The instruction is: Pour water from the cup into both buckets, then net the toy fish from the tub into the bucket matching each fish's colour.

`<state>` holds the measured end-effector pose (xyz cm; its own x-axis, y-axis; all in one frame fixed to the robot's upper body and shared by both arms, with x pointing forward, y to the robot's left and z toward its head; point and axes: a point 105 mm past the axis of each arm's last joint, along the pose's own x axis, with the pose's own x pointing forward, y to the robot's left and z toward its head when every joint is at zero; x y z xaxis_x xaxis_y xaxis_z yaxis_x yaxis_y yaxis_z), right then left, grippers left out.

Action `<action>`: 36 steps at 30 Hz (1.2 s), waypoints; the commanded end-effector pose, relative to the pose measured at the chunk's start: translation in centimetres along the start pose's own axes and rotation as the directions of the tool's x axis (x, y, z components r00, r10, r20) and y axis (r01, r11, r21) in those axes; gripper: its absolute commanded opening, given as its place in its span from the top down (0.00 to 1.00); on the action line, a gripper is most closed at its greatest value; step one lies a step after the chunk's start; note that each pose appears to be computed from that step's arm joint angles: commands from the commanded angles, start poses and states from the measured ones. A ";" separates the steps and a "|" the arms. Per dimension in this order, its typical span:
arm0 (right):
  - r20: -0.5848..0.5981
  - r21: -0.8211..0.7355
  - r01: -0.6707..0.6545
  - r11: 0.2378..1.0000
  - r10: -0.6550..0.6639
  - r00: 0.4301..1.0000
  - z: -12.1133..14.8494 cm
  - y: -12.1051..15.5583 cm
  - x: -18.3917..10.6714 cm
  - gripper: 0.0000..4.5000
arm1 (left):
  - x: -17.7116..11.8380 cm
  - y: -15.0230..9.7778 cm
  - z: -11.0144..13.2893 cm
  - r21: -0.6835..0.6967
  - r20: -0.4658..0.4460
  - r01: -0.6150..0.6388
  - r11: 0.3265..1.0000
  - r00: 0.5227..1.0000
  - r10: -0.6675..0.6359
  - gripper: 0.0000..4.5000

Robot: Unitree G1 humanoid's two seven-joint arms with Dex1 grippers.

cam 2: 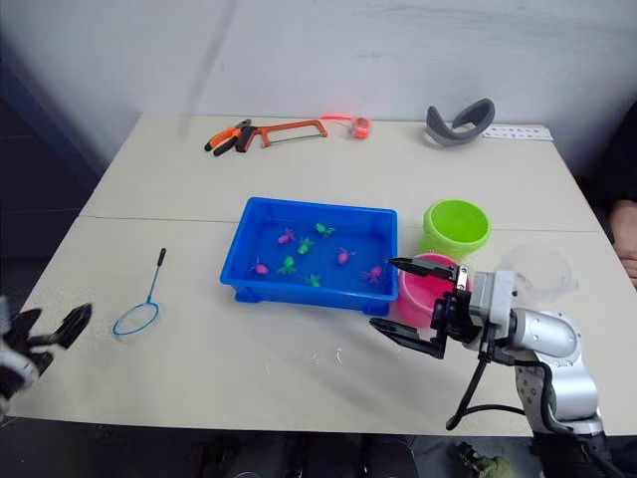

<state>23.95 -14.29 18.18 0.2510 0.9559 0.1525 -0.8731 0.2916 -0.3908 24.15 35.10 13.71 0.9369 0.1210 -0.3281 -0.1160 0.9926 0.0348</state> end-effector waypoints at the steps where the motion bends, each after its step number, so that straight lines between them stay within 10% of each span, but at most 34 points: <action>1: 0.014 -0.039 -0.010 0.999 0.010 1.000 0.7 0.2 0.3 0.01 | 1.8 -1.0 0.7 0.001 -0.097 0.048 0.999 0.994 -0.048 0.00; 17: 0.000 -0.103 0.000 0.995 0.000 1.000 0.2 0.6 1.4 0.01 | 10.2 -2.8 -2.8 -0.073 -0.335 0.054 0.996 0.939 -0.075 0.00; 27: -0.017 -0.131 0.027 0.991 -0.029 0.999 0.6 0.1 1.3 0.00 | 9.7 -2.8 -6.6 -0.108 -0.441 0.046 0.993 0.893 -0.089 0.87; 30: -0.031 -0.118 0.024 0.993 -0.027 0.999 0.5 0.2 1.2 0.00 | 10.2 -2.5 -6.1 -0.173 -0.382 0.022 0.985 0.920 -0.087 0.98; 36: -0.023 -0.081 0.056 0.995 -0.058 0.998 1.8 -0.6 1.5 0.00 | 8.4 -3.0 2.2 -0.040 0.046 0.349 0.936 0.937 -0.347 0.98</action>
<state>24.50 -13.10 18.43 0.3185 0.9395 0.1264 -0.8371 0.3413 -0.4274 32.77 33.46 7.59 0.8720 -0.1188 -0.4748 0.0255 0.9798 -0.1984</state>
